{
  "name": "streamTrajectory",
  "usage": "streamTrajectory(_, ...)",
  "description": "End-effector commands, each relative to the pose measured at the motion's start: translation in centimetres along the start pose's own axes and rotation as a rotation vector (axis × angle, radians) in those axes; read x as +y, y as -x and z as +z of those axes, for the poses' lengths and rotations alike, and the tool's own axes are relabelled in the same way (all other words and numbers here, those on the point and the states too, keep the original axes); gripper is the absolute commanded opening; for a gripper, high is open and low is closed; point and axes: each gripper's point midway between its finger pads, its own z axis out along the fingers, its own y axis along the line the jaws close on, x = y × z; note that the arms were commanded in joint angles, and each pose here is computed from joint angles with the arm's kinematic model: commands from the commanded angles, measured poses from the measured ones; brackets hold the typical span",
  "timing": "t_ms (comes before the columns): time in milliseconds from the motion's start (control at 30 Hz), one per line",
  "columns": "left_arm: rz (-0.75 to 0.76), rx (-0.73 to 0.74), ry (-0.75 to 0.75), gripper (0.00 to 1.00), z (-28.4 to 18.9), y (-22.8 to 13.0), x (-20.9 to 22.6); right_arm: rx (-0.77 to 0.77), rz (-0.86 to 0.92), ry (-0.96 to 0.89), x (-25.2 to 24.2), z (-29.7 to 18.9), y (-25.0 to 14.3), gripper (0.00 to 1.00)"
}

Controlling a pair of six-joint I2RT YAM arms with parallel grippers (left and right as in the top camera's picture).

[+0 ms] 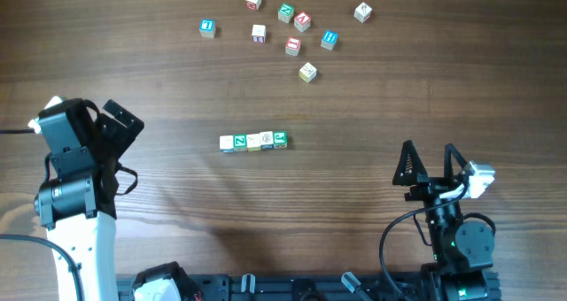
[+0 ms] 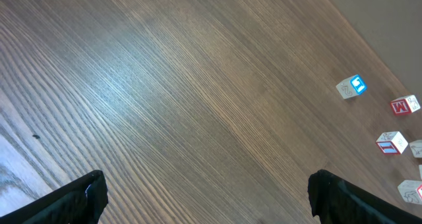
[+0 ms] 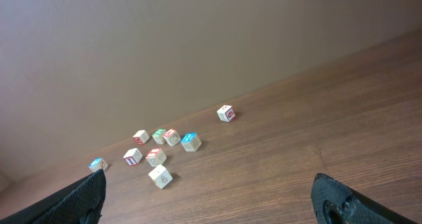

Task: Form a horizontal line

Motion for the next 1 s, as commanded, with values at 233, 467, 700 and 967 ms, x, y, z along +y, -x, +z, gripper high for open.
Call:
streamTrajectory(233, 0.008, 0.002, 0.005, 1.00, 0.1, -0.2, 0.1, -0.006, 0.048, 0.003, 0.0, 0.0, 0.1, 1.00)
streamTrajectory(467, 0.008, 0.002, 0.005, 1.00, 0.1, -0.2, 0.1, 0.036, -0.472, 0.175, 2.7, -0.3, -1.3, 1.00)
streamTrajectory(700, 0.008, 0.002, 0.005, 1.00, 0.1, -0.2, 0.1, 0.039, -0.471, 0.168, 2.6, -0.2, -1.4, 1.00)
streamTrajectory(967, 0.008, 0.002, 0.005, 1.00, 0.1, -0.2, 0.1, 0.039, -0.472, 0.168, 2.6, -0.2, -1.4, 1.00)
